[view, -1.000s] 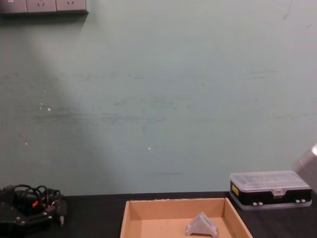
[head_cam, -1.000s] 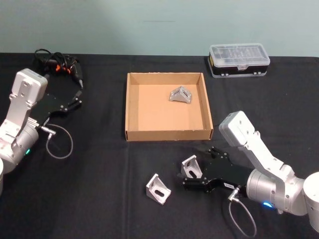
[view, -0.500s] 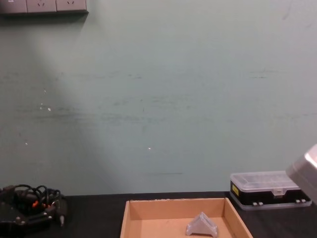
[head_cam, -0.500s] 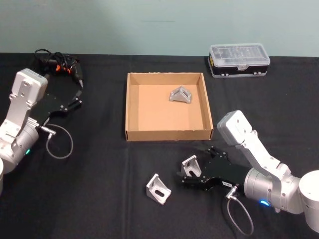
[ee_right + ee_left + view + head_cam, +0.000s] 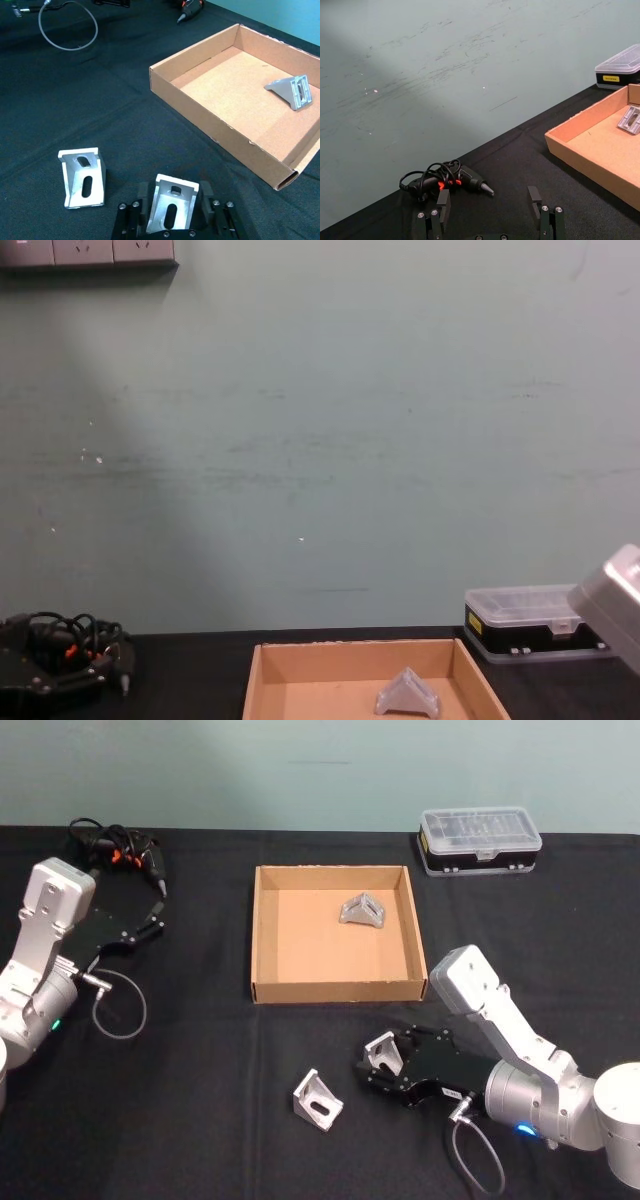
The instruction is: Use one hand to pick up the angle iron from the table and place it into the box.
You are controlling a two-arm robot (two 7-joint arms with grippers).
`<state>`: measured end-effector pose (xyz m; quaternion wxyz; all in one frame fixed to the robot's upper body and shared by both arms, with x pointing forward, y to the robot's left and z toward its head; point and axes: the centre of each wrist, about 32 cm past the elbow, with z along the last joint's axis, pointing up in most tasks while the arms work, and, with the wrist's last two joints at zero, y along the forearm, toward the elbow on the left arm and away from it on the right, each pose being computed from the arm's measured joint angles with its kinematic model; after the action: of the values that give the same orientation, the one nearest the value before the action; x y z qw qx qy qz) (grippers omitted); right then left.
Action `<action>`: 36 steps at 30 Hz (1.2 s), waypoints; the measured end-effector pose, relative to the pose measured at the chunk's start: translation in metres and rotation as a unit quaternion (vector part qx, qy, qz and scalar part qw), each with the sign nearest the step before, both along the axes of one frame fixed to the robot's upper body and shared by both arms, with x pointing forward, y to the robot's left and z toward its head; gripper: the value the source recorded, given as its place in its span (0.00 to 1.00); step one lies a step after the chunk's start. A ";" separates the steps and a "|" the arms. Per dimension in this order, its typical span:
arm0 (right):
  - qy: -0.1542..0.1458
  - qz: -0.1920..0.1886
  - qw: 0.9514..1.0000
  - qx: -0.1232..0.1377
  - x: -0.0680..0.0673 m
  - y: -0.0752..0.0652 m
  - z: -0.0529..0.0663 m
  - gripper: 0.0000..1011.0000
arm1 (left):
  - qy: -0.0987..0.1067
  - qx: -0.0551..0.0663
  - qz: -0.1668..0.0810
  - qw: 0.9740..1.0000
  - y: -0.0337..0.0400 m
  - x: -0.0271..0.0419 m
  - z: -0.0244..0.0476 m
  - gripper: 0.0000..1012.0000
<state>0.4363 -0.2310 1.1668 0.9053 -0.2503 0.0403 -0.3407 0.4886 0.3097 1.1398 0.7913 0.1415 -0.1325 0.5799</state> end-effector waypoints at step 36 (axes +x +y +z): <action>-0.085 0.009 0.994 0.072 0.028 0.006 0.054 0.47 | 0.000 0.000 0.000 1.000 0.0000 0.0000 0.0000 0.99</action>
<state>0.4642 -0.2253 1.2211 0.9242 -0.1552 -0.0145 -0.3487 0.4886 0.3097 1.1398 0.7913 0.1415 -0.1325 0.5799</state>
